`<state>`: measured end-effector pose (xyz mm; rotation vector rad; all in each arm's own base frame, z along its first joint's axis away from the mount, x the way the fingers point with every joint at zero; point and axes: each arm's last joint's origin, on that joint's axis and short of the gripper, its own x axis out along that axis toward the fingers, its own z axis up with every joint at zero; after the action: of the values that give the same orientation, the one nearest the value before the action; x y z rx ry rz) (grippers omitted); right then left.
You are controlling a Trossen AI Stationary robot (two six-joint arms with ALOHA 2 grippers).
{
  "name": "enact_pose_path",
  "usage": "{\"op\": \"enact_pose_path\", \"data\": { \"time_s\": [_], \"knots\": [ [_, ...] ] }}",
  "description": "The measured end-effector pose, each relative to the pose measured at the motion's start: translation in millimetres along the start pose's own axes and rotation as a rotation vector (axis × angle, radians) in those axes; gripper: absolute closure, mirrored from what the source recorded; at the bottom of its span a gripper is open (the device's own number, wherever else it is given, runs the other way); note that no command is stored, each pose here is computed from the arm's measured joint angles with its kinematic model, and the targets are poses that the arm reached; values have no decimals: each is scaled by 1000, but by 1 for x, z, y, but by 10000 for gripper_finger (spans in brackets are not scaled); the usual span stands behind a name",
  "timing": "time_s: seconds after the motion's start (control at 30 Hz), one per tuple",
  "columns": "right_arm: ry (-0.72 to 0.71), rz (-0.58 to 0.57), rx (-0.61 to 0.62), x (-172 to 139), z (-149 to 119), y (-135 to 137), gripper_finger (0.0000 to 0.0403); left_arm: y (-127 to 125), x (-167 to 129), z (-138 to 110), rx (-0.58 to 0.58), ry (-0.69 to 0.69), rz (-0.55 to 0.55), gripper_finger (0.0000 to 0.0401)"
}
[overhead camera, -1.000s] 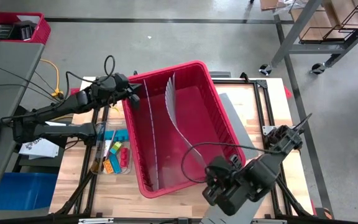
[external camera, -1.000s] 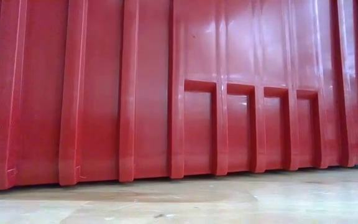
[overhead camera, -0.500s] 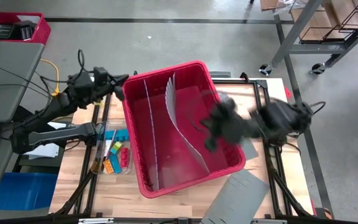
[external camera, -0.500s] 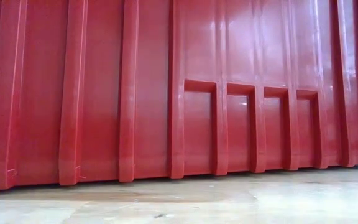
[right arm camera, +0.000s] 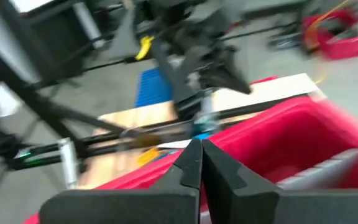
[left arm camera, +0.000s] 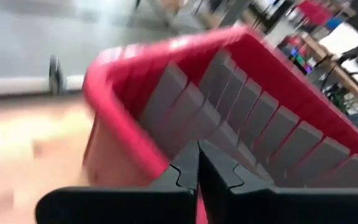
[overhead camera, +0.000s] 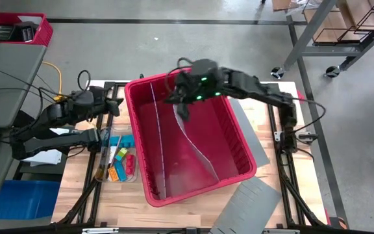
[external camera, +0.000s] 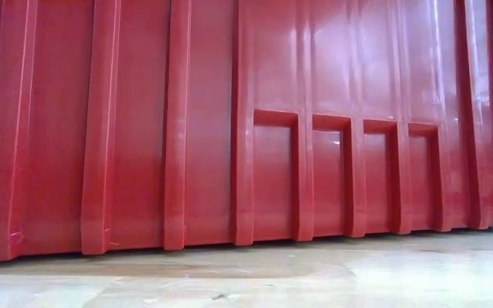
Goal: Sort Items/Unsort Items
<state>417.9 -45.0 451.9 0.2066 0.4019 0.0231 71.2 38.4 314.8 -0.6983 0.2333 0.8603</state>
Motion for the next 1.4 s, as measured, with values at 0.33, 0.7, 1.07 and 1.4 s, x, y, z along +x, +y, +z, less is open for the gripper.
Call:
{"op": "enact_pose_path", "data": {
  "time_s": [0.33, 0.7, 1.07, 1.4],
  "knots": [
    [89, 119, 40, 50, -24, -4, 403, 26, -8, -33, -119, 423, 232, 401],
    [99, -53, 87, 44, -24, -22, 403, 0, 37, -32, -46, 406, 149, 401],
    [322, -191, 139, 23, -41, -24, 403, -37, 114, -37, 83, 418, 78, 401],
    [508, -349, 271, 8, -57, -35, 403, -55, 153, -45, 44, 435, -50, 401]
  ]
}}
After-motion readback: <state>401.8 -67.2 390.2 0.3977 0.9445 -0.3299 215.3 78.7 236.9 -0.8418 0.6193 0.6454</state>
